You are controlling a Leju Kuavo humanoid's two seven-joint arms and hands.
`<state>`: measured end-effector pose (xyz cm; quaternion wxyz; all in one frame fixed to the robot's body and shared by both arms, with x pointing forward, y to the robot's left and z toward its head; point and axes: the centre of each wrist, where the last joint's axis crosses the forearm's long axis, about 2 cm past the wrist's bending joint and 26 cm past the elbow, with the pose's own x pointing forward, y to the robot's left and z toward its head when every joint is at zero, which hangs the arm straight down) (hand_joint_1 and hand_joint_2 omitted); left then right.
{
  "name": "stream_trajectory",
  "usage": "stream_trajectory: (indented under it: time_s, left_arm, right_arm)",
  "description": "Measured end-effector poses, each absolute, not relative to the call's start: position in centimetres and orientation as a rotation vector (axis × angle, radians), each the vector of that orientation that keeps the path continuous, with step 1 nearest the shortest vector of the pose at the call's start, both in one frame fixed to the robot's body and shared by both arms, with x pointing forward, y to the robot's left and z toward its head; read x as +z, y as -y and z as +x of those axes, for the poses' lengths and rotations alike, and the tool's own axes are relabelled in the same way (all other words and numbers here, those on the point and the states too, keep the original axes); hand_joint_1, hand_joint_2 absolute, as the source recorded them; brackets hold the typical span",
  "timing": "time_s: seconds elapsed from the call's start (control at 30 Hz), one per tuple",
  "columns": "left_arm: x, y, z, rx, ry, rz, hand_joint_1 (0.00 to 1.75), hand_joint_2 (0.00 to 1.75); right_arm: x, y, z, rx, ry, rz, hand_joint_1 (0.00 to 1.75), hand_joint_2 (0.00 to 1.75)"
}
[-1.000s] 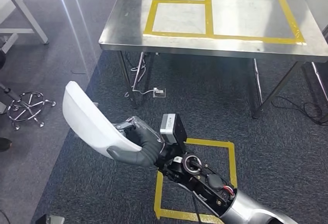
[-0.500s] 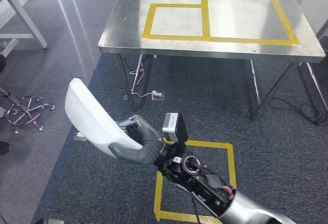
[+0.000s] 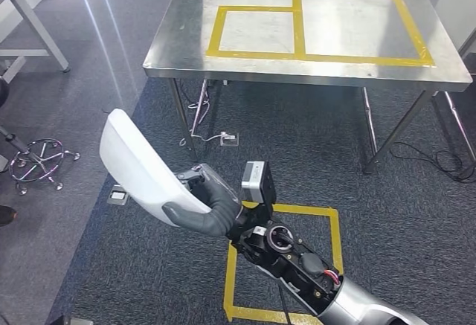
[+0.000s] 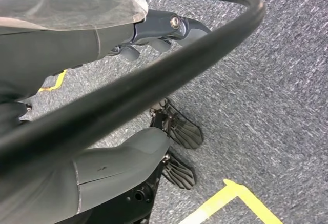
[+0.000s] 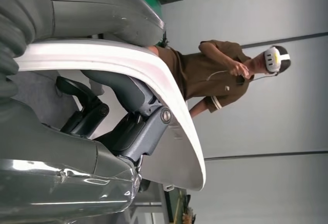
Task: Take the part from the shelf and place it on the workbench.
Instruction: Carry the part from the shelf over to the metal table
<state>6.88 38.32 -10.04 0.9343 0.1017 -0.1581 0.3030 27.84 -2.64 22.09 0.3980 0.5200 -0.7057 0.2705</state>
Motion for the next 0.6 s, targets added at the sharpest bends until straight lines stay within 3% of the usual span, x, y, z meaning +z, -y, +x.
stream_trajectory:
  time_s: [0.6]
  left_arm:
    - [-10.06, -38.27, 6.82, 0.606, 0.325, 0.2, 0.0, 1.75]
  right_arm:
    - [21.45, 3.46, 27.77, 0.627, 1.788, 1.292, 1.75, 1.75]
